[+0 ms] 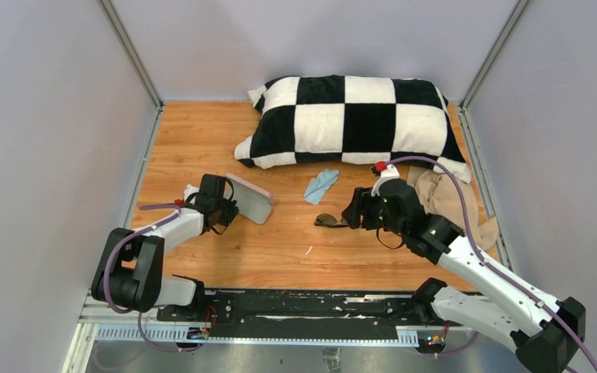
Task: Organize the sunglasses
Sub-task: Adjust the sunglasses case at the center of the board.
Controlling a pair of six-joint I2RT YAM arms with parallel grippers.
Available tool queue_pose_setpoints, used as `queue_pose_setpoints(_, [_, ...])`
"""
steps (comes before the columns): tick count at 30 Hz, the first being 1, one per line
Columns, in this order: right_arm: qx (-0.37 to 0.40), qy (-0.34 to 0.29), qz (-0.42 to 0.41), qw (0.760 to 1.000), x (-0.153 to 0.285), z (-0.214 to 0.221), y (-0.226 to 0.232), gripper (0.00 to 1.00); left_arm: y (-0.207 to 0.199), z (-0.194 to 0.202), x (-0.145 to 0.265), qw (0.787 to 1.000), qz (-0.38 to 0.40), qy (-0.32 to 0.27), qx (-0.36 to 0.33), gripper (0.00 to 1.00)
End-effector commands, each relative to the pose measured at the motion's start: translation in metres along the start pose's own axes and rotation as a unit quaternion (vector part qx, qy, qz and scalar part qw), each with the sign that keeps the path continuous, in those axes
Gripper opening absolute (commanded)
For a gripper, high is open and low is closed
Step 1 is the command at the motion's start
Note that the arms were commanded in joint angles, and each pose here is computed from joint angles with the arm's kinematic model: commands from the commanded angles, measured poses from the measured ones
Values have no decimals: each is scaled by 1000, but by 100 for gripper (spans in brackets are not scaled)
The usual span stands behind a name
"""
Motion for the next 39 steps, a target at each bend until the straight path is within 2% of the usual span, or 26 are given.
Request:
queue_pose_setpoints(1, [10,8,27,1000,4,4,-12,61,17,-3,-4,998,-28,-14,54,3])
queue_pose_setpoints(4, [24,11,35,999,2,3,-15,61,16,-4,0,998,-37,-14,38,4])
queue_pose_setpoints(6, [42,9,49,998,2,-1,-21,61,16,-7,4,998,-38,-23,34,8])
queue_pose_setpoints(11, [68,-3,68,995,5,-15,-29,61,15,-10,8,998,-37,-27,32,36])
queue_pose_setpoints(17, [77,-3,74,994,5,-17,-32,61,12,-7,10,999,-27,-18,20,47])
queue_pose_setpoints(21, [79,2,70,994,4,-15,-31,61,1,-11,20,1000,-8,-20,-13,54])
queue_pose_setpoints(25, [79,7,68,995,1,-14,-31,61,-10,-15,33,998,2,-23,-56,55])
queue_pose_setpoints(28, [78,6,62,995,-1,-15,-28,61,-17,-27,40,994,2,-51,-99,52])
queue_pose_setpoints(30, [77,5,58,995,-1,-15,-27,60,-24,-34,41,986,-1,-66,-154,47])
queue_pose_setpoints(33, [75,6,55,996,-1,-14,-26,60,-32,-35,36,971,-29,-51,-233,46])
queue_pose_setpoints(36, [73,9,55,996,-2,-10,-27,60,-28,-28,29,969,-49,-26,-241,47])
queue_pose_setpoints(39, [67,9,55,996,-2,-9,-27,60,-25,-29,25,974,-37,-40,-221,47])
Point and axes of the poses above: each gripper's point midway between its finger pads, its own x axis back along the fingers, its own y axis along the line the jaws close on, z = x × y, the point moved 2 cm from there along x, back along the fingers, and after that the axes turned 13 degrees about x, right-handed, at the moved point
